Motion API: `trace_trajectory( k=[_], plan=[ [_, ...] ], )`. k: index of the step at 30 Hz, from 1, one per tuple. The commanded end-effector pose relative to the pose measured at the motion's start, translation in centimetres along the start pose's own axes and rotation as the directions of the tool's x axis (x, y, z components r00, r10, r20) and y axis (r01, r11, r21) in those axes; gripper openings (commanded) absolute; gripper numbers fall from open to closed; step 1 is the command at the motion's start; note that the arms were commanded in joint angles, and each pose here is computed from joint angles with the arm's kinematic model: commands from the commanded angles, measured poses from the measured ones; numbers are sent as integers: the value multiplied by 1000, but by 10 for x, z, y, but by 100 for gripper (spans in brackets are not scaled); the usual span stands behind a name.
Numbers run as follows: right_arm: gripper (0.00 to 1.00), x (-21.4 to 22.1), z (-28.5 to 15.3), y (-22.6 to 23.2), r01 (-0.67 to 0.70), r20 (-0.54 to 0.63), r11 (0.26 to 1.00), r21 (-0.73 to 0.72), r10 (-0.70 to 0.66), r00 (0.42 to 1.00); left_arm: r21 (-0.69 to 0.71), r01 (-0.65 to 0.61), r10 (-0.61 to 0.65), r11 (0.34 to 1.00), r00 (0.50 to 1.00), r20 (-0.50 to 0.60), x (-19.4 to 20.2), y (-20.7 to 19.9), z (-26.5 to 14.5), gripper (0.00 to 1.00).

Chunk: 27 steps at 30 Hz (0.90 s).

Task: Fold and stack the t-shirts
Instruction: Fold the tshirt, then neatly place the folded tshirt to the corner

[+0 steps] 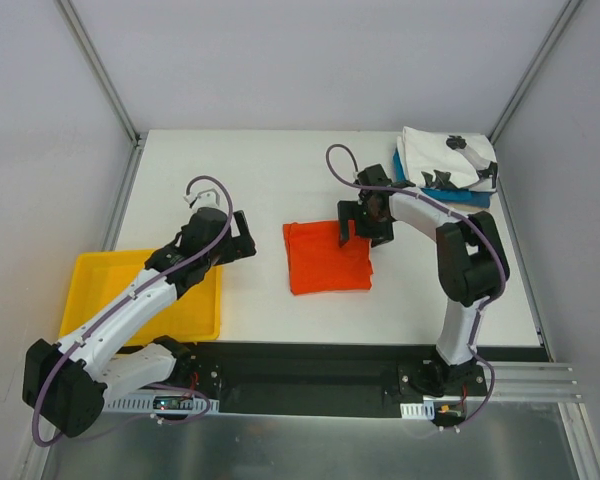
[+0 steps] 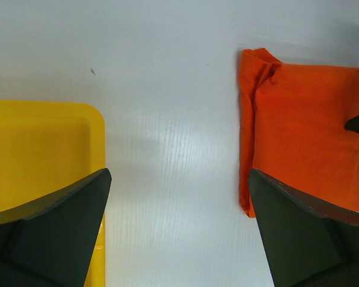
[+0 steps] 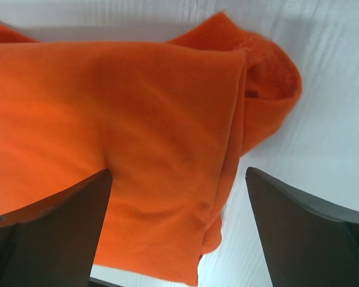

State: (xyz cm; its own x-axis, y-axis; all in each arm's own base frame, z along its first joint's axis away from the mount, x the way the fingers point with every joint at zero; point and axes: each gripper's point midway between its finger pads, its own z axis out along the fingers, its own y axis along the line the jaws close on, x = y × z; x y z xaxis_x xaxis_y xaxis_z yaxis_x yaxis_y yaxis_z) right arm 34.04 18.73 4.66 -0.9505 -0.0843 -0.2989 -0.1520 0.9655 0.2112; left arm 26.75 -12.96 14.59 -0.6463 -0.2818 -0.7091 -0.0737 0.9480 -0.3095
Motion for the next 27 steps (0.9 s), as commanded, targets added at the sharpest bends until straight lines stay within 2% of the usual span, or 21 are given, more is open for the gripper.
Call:
trace_trajectory(
  k=[1, 4, 10, 13, 14, 16, 18, 23, 24, 27],
  plan=[
    [98, 3, 14, 0, -2, -60, 1000, 19, 3, 998, -27, 3, -3, 1000, 1000, 10, -7, -1, 0, 99],
    [95, 2, 19, -6, 3, -62, 998, 63, 1, 998, -35, -1, 1, 999, 1000, 5, -6, 0, 2, 99],
    [77, 9, 34, 6, 46, -104, 996, 75, -38, 994, -30, -11, 11, 999, 1000, -8, -6, -3, 4, 99],
    [63, 15, 40, 20, 58, -120, 997, 58, -51, 991, -34, -14, 14, 999, 1000, 0, -9, -2, 3, 99],
    [55, 19, 41, 25, 72, -129, 996, 52, -65, 990, -33, -15, 15, 999, 1000, -3, -8, -2, 3, 99],
    [49, 23, 44, 31, 84, -136, 995, 53, -76, 988, -34, -14, 14, 999, 1000, 0, -9, -3, 2, 99],
    [37, 25, 45, 37, 96, -134, 994, 54, -88, 987, -36, -13, 13, 999, 1000, 1, -9, -2, 2, 99],
    [3, -2, 34, 32, 139, -20, 983, 121, -137, 990, -43, -9, 10, 999, 1000, 21, -12, 0, -1, 99],
    [1, -12, 27, 34, 150, 22, 981, 123, -154, 988, -42, -3, 4, 999, 999, 33, -15, 1, -3, 99],
    [1, -41, 7, 31, 200, 143, 965, 171, -225, 964, -56, 2, 2, 998, 998, 63, -19, 6, -8, 99]
  ],
)
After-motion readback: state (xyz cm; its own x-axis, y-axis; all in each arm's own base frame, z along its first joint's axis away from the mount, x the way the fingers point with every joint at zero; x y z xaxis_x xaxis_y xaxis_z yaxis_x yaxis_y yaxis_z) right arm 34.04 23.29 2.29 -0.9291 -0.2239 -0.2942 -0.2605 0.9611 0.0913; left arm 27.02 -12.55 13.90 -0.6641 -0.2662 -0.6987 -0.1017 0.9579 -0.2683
